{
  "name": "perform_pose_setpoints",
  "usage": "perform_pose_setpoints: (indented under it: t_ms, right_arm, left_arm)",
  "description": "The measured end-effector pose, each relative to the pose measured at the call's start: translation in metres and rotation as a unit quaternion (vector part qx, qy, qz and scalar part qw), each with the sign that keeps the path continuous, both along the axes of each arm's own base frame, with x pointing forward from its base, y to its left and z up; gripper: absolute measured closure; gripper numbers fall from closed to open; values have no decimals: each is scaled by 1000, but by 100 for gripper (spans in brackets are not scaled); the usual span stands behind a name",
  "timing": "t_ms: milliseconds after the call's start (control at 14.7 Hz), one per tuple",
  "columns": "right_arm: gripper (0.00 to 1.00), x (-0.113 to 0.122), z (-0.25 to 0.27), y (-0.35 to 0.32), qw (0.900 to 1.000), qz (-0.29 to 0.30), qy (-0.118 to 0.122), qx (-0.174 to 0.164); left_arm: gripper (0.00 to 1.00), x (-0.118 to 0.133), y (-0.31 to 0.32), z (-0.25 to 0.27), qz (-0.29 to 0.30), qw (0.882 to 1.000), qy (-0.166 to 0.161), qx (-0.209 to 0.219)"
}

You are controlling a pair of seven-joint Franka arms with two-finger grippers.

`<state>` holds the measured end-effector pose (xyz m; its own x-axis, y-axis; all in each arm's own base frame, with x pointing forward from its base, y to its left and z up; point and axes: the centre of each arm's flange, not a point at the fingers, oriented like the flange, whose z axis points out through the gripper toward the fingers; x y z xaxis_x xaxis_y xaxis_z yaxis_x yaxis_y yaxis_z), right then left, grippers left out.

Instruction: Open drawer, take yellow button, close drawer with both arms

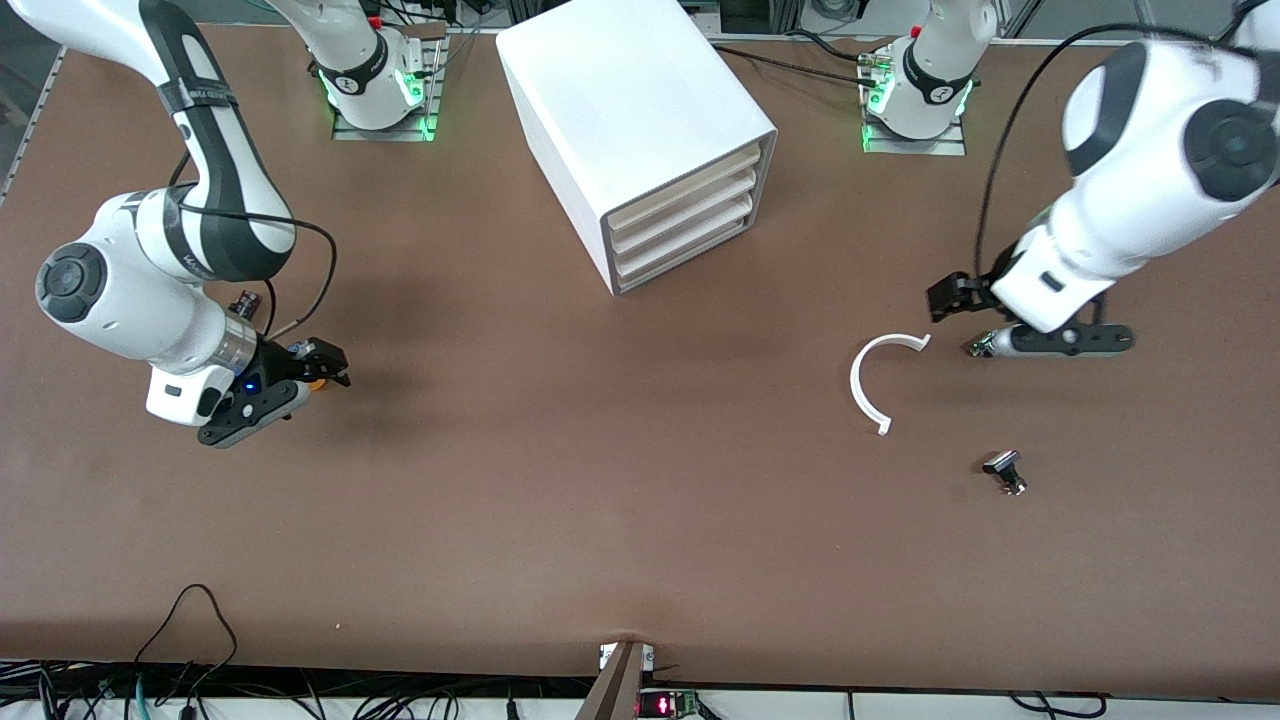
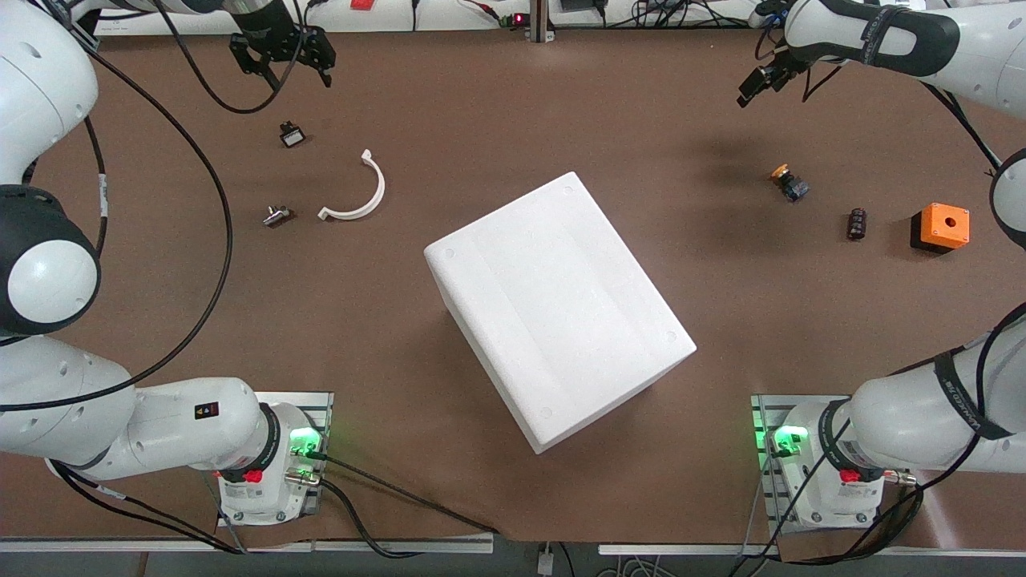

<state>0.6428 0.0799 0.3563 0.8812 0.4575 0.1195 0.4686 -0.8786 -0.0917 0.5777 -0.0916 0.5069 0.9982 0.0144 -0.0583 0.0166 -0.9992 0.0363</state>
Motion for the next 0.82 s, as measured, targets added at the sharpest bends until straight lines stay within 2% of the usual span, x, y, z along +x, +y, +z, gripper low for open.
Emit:
perform_pose_setpoints:
  t_ms: [273,409,545,818]
  right_arm:
    - [0,-3,28,65,997,-73,-6,19]
    - [0,-10,41,79,993,-113,7,18]
    - [0,-14,60,57,990,-138,22,3]
    - [0,-19,113,-24,980,-192,28,-33]
  left_arm:
    - [0,-7,29,41,-28,999,-13,9]
    - [0,-8,35,45,-34,999,-18,21]
    - [0,-9,36,48,-38,999,-20,33]
    - [0,-15,45,57,-30,999,-20,38]
